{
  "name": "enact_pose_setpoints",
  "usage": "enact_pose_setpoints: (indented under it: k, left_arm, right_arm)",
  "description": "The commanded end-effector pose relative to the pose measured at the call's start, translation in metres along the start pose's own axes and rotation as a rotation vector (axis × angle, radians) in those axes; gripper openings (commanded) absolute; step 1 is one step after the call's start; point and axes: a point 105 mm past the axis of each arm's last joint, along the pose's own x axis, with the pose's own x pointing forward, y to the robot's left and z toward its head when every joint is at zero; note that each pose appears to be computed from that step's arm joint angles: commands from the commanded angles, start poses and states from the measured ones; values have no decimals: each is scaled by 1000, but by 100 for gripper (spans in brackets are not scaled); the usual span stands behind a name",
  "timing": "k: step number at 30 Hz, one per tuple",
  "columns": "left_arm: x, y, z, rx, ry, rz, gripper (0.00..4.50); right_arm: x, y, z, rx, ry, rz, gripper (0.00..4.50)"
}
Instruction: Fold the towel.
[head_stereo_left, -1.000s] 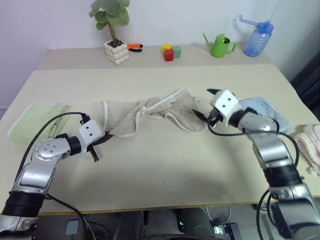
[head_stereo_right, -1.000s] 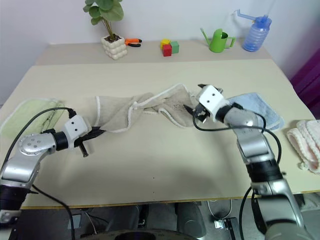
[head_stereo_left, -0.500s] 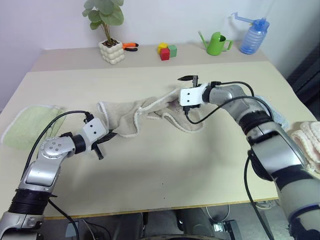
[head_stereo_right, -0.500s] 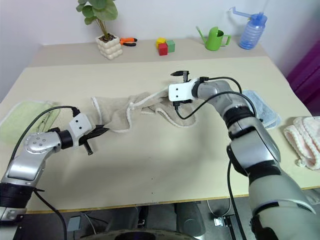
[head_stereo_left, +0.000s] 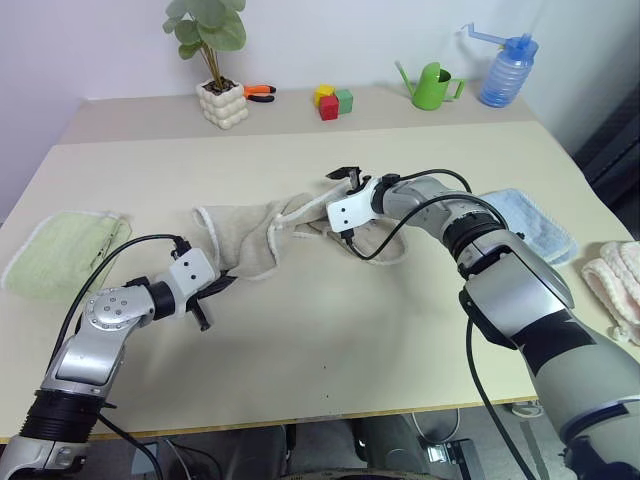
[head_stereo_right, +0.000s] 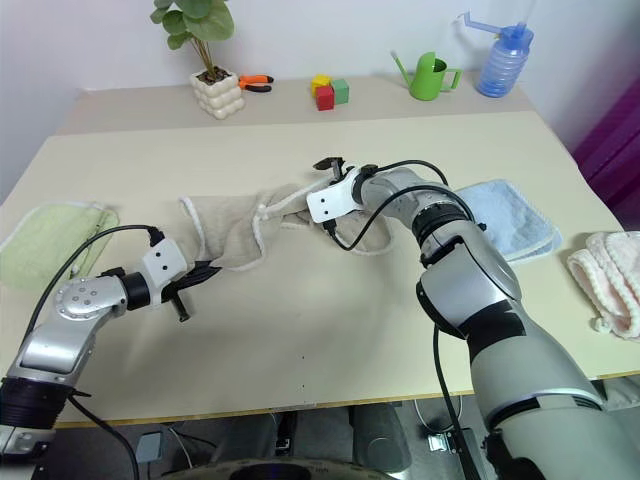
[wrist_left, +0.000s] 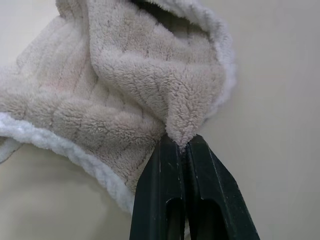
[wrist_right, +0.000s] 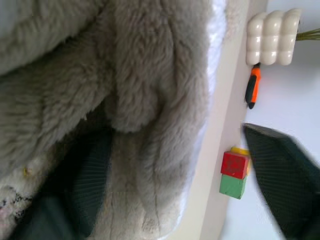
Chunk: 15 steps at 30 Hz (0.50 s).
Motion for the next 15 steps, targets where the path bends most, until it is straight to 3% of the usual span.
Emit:
enact_pose_setpoints:
  k: [1,5,6,10,15]
  left_arm:
    - [-6,5,9,26,-28,32,0]
    - [-6,6,10,29,-29,38,0]
    - [-7,7,9,29,-28,41,0]
    - [-8,9,8,33,-23,45,0]
    - [-8,16,9,46,-21,52,0]
  right_arm:
    - [-4,-15,5,3,-40,-70,217]
    - [-15,-13,-4,34,-61,-97,19]
    - [-19,-11,-7,43,-70,-102,2]
    - [-36,-1,-11,89,-131,-101,2]
    - [-75,39,-5,176,-223,-35,2]
